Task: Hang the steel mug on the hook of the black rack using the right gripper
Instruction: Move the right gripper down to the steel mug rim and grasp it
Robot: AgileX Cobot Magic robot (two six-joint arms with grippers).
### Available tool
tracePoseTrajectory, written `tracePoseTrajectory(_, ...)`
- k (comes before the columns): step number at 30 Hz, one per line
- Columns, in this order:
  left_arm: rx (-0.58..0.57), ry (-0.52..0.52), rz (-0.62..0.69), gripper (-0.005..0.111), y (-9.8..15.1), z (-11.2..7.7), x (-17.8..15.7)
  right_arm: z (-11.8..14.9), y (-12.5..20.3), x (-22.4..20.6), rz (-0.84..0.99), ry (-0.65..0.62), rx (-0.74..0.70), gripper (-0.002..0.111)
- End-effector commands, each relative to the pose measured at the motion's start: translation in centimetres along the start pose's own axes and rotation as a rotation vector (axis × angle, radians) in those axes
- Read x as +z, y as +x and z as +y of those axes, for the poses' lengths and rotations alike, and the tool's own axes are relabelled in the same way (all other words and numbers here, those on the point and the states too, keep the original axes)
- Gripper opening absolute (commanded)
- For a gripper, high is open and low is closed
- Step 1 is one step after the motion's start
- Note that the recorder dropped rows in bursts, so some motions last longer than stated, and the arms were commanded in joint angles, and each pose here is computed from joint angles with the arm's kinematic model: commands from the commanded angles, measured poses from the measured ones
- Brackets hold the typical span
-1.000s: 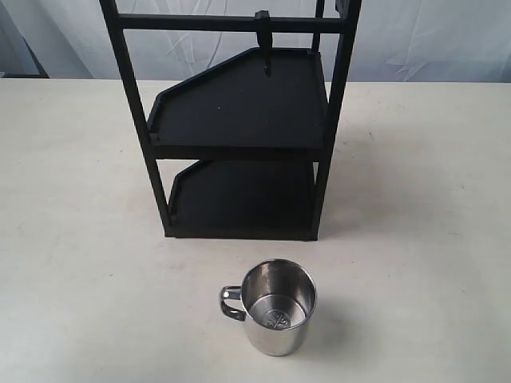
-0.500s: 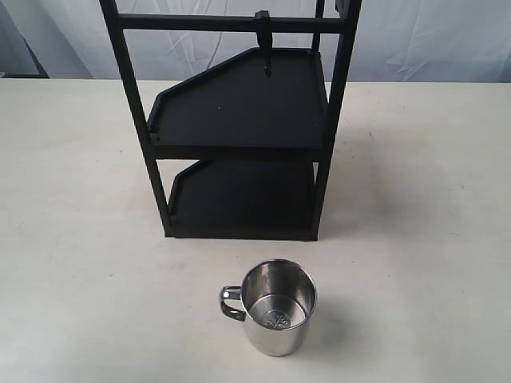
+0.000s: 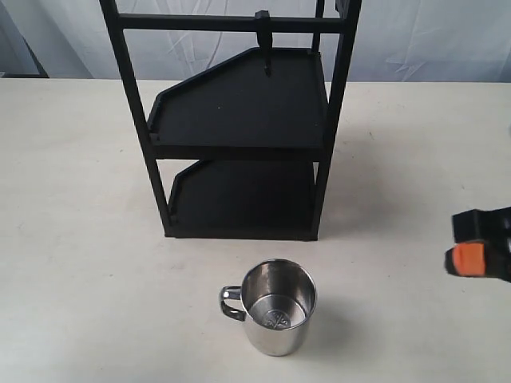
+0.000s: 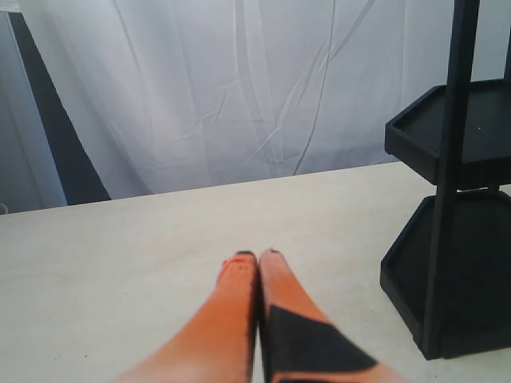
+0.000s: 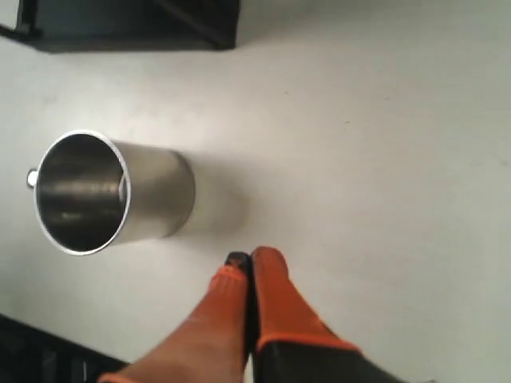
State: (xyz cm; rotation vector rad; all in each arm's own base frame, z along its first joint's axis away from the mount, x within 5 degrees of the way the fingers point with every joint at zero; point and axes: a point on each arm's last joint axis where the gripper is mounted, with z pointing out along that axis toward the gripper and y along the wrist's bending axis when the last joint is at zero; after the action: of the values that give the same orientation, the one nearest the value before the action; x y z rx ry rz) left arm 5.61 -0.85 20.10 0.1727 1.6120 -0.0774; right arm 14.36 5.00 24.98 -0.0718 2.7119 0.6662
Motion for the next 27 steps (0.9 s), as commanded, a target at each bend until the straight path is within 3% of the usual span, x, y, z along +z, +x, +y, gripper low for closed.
tracePoseTrajectory(1, -0.002, 0.004, -0.010, 0.002, -0.1, 0.0, 0.0, 2.4, -0.2, 2.5, 0.085, -0.062, -0.138, 0.001)
tracePoseTrajectory(5, -0.002, 0.004, -0.010, 0.002, -0.1, 0.0, 0.0, 4.9, -0.4, 4.3, 0.097, -0.077, -0.215, 0.001)
tracePoseTrajectory(10, -0.002, 0.004, -0.010, 0.002, -0.1, 0.0, 0.0, 7.0, -1.2, 6.1, 0.143, -0.004, -0.327, 0.004)
tracePoseTrajectory(16, -0.002, 0.004, -0.010, 0.002, -0.1, 0.0, 0.0, 7.5, -2.4, 8.9, 0.210, 0.067, -0.345, 0.047)
tracePoseTrajectory(18, -0.002, 0.004, -0.010, 0.002, -0.1, 0.0, 0.0, 7.4, -2.7, 9.8, 0.200, 0.075, -0.322, 0.054)
tracePoseTrajectory(27, -0.002, 0.004, -0.010, 0.002, -0.1, 0.0, 0.0, 7.0, -3.1, 13.0, 0.209, 0.084, -0.263, 0.050)
